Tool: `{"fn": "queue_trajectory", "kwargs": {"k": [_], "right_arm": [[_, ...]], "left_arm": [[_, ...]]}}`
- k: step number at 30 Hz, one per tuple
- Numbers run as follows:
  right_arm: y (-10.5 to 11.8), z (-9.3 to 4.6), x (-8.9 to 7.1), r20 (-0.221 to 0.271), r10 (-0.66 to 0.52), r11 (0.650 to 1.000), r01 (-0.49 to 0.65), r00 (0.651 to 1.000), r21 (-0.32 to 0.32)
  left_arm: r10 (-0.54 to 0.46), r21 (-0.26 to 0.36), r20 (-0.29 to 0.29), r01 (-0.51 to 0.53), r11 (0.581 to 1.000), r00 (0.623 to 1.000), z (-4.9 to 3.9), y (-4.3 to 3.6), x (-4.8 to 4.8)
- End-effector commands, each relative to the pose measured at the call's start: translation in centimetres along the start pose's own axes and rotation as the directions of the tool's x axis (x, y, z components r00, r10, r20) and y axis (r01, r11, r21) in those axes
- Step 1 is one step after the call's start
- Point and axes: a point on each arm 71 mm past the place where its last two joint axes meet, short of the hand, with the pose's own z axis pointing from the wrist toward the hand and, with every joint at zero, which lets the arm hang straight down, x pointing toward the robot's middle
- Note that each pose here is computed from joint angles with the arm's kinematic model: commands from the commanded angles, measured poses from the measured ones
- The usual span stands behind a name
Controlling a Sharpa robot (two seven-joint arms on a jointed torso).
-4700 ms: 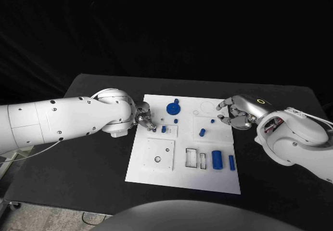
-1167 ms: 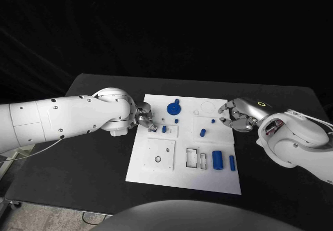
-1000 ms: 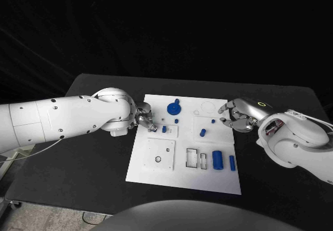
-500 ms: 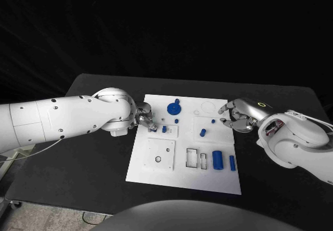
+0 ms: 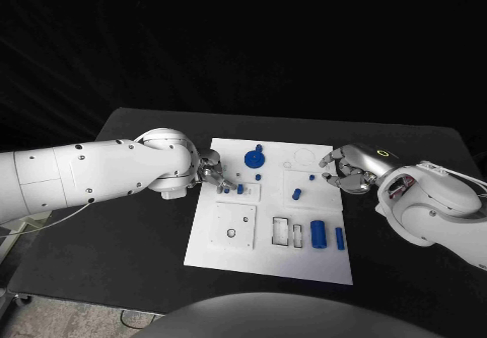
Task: Assemble the parts on the task board
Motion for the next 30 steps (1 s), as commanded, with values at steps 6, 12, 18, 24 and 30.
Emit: {"fn": "queue_trajectory", "kwargs": {"k": [6,12,18,24,30], "right_arm": [[-0.1,0.0,0.1,-0.007,-0.005,1.000,0.005,1.000,0.008],[-0.1,0.0,0.1,-0.006,-0.003,1.000,0.004,1.000,0.008],[-0.2,0.0,0.0,0.001,-0.001,1.000,0.001,1.000,0.007],[-0.1,0.0,0.0,0.012,0.001,1.000,-0.001,1.000,0.002],[0.0,-0.1,-0.3,0.044,0.013,1.000,-0.012,0.999,-0.016]], "left_arm": [[0.009,-0.016,-0.014,-0.010,1.000,1.000,0.17,0.18,0.38],[0.005,-0.016,-0.008,-0.005,1.000,1.000,0.17,0.20,0.33],[-0.017,0.002,0.024,0.017,1.000,1.000,-0.05,0.24,0.08],[-0.027,0.036,0.097,0.024,0.999,0.995,-1.59,-0.07,-2.30],[-0.029,0.156,0.191,-0.001,0.988,0.981,-3.81,-1.22,-5.63]]}}
